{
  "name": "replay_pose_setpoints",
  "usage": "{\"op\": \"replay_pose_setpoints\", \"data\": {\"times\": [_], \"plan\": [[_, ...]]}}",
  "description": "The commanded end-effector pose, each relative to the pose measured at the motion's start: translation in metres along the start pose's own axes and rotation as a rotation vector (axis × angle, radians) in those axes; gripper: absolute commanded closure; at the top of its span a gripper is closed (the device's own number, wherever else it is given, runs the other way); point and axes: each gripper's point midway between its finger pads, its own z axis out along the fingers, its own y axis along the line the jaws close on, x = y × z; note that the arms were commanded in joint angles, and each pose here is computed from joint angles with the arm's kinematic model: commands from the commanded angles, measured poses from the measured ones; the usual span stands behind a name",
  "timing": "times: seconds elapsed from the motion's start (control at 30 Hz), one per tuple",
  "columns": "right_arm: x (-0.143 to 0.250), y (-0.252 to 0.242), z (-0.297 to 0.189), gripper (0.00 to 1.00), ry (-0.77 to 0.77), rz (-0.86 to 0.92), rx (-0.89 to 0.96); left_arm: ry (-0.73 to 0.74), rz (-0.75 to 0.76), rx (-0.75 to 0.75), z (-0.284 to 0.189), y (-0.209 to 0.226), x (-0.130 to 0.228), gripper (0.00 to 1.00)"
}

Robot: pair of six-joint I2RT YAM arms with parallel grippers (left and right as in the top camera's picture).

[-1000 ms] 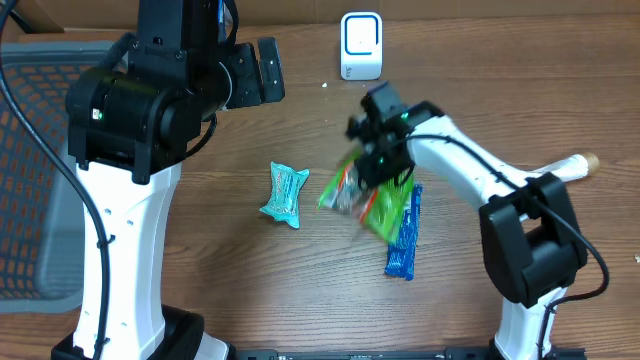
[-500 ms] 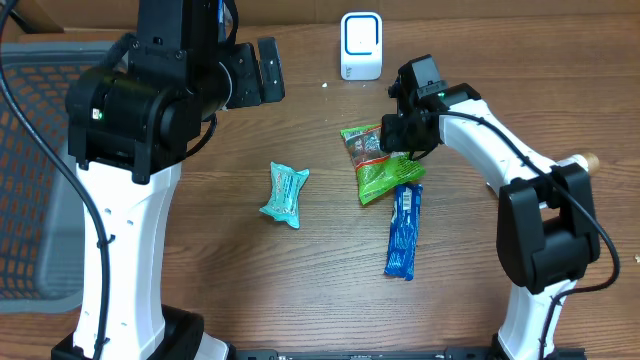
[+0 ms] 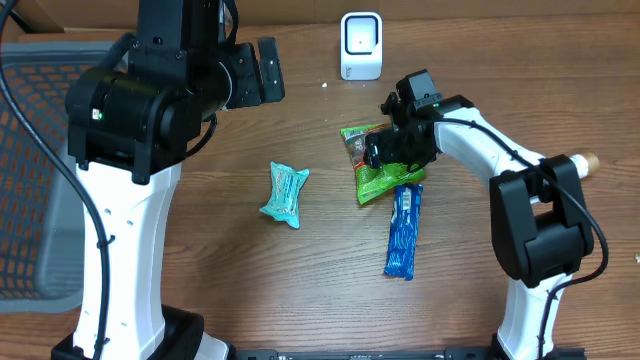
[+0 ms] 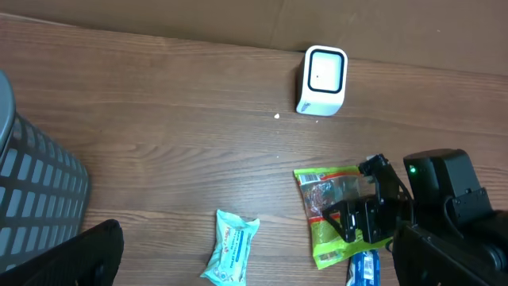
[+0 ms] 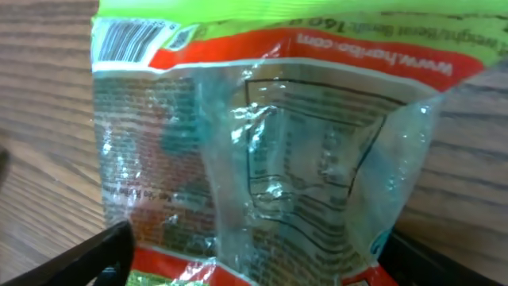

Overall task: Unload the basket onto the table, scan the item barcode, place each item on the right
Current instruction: 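Lift the green snack bag and raise it toward the scanner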

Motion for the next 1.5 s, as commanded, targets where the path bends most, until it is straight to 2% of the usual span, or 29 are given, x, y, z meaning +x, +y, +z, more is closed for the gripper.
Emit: {"op": "replay_pose_setpoints", "data": {"times": [0.0,0.07,0.1,0.13,0.17,0.2,0.23,0.27,0.5,0.7,0.8,1.0,1.1,1.3,1.47], "plan": [[0.024,0.001,0.018,0.14,0.054,-0.029,-0.049,-0.036,0.013,-0.002,-0.011,0.003,-0.006,0.00],[0.028,0.004,0.023,0.25,0.050,-0.030,-0.076,-0.036,0.013,-0.002,-0.011,0.003,-0.006,0.00],[0.030,0.005,0.025,0.34,0.047,-0.031,-0.089,-0.036,0.013,-0.002,-0.011,0.003,-0.006,0.00],[0.032,0.005,0.026,0.46,0.049,-0.030,-0.090,-0.036,0.013,-0.002,-0.011,0.003,-0.006,0.00],[0.032,0.004,0.027,0.65,0.050,-0.030,-0.090,-0.036,0.013,-0.002,-0.011,0.003,-0.006,0.00],[0.033,0.004,0.027,0.76,0.052,-0.029,-0.090,-0.036,0.013,-0.002,-0.011,0.003,-0.006,0.00],[0.034,0.005,0.026,0.91,0.056,-0.027,-0.094,-0.036,0.013,-0.002,-0.011,0.003,-0.006,0.00],[0.034,0.007,0.025,0.96,0.062,-0.020,-0.104,-0.036,0.013,-0.002,-0.011,0.003,-0.006,0.00],[0.007,0.036,-0.020,0.96,0.036,0.001,-0.183,-0.036,0.013,-0.002,-0.011,0.003,-0.006,0.01],[-0.042,0.073,-0.091,0.96,-0.130,-0.078,-0.266,-0.036,0.013,-0.002,-0.011,0.003,-0.006,0.00],[-0.058,0.088,-0.132,0.96,-0.247,-0.228,-0.265,-0.036,0.013,-0.002,-0.011,0.003,-0.006,0.01],[-0.058,0.101,-0.182,0.96,-0.369,-0.437,-0.241,-0.036,0.013,-0.002,-0.011,0.003,-0.006,0.00],[-0.053,0.106,-0.197,0.96,-0.400,-0.568,-0.244,-0.036,0.013,-0.002,-0.011,0.003,-0.006,0.00],[-0.024,0.119,-0.212,0.96,-0.426,-0.929,-0.383,-0.036,0.013,-0.002,-0.011,0.003,-0.006,0.00],[-0.014,0.107,-0.223,0.96,-0.479,-1.085,-0.435,-0.036,0.013,-0.002,-0.011,0.003,-0.006,0.00]]}}
